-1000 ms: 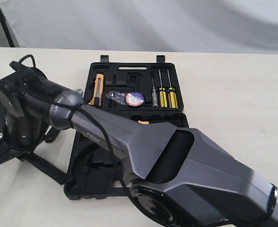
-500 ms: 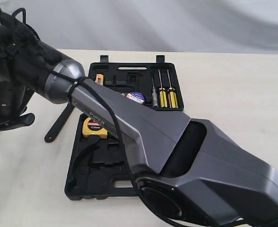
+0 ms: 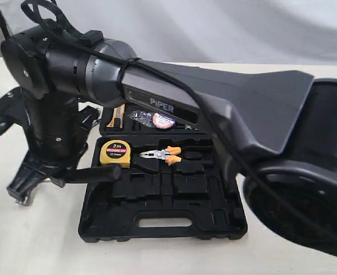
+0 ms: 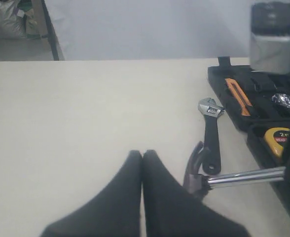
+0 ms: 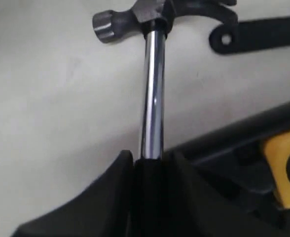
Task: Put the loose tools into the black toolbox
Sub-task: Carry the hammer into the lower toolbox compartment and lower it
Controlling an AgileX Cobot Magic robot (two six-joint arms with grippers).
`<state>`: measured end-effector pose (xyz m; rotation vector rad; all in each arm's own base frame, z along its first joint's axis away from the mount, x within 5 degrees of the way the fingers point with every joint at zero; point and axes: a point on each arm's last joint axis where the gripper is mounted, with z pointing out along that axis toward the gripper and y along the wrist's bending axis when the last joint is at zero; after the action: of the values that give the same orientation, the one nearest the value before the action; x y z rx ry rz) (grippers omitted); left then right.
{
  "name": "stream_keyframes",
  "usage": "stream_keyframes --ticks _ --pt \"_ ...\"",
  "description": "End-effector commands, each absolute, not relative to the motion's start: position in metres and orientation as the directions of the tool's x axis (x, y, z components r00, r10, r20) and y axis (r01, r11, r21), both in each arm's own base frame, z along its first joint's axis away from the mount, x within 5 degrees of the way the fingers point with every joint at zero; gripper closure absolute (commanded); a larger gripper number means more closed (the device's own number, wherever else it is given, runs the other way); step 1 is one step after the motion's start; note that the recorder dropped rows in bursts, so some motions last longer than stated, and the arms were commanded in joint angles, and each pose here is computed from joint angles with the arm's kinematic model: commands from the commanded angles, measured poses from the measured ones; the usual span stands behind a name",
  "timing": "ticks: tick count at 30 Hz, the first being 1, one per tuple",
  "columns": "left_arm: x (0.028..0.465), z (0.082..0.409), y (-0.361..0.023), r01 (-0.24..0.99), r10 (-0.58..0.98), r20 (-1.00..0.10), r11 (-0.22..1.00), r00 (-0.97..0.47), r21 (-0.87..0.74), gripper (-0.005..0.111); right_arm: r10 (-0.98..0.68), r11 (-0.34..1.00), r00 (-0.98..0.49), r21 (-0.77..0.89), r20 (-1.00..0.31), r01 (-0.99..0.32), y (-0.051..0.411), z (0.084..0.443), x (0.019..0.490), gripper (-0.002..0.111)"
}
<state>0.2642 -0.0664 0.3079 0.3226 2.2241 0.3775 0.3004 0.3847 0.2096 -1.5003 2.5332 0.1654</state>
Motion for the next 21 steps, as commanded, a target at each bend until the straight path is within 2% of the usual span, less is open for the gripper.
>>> stream_keyframes --ticks 1,7,9,14,16,18,21 --pt "0.263 0.307 -0.066 0.1 0.334 -0.715 0.932 -0.614 0.35 0.105 -0.91 0.401 -0.388 -0.078 -0.147 -0.913 0.355 0.217 0.292 0.109" --pt "0.263 0.307 -0.066 0.1 0.334 -0.715 0.932 -0.614 0.35 0.105 -0.916 0.4 -0.399 -0.071 -0.037 -0.914 0.329 0.193 0.296 0.106" --pt "0.263 0.307 -0.066 0.1 0.334 -0.715 0.932 -0.614 0.35 0.105 -0.912 0.409 -0.409 -0.063 -0.011 -0.91 0.324 0.186 0.296 0.096" --pt "0.263 0.307 -0.066 0.1 0.334 -0.715 0.932 -0.614 0.35 0.105 -0.915 0.402 -0.404 -0.084 0.003 -0.912 0.32 0.184 0.298 0.058" --pt "0.263 0.307 -0.066 0.1 0.334 -0.715 0.932 -0.614 0.35 0.105 -0.912 0.411 -0.41 -0.094 -0.029 -0.907 0.324 0.193 0.3 0.055" --pt "0.263 0.307 -0.066 0.1 0.334 -0.715 0.932 -0.614 0.35 0.105 -0.901 0.428 -0.417 -0.092 -0.115 -0.899 0.332 0.199 0.304 0.055" --pt "0.263 0.307 -0.066 0.1 0.334 -0.715 0.932 -0.614 0.35 0.105 -0.884 0.447 -0.432 -0.05 -0.179 -0.893 0.341 0.194 0.304 0.055"
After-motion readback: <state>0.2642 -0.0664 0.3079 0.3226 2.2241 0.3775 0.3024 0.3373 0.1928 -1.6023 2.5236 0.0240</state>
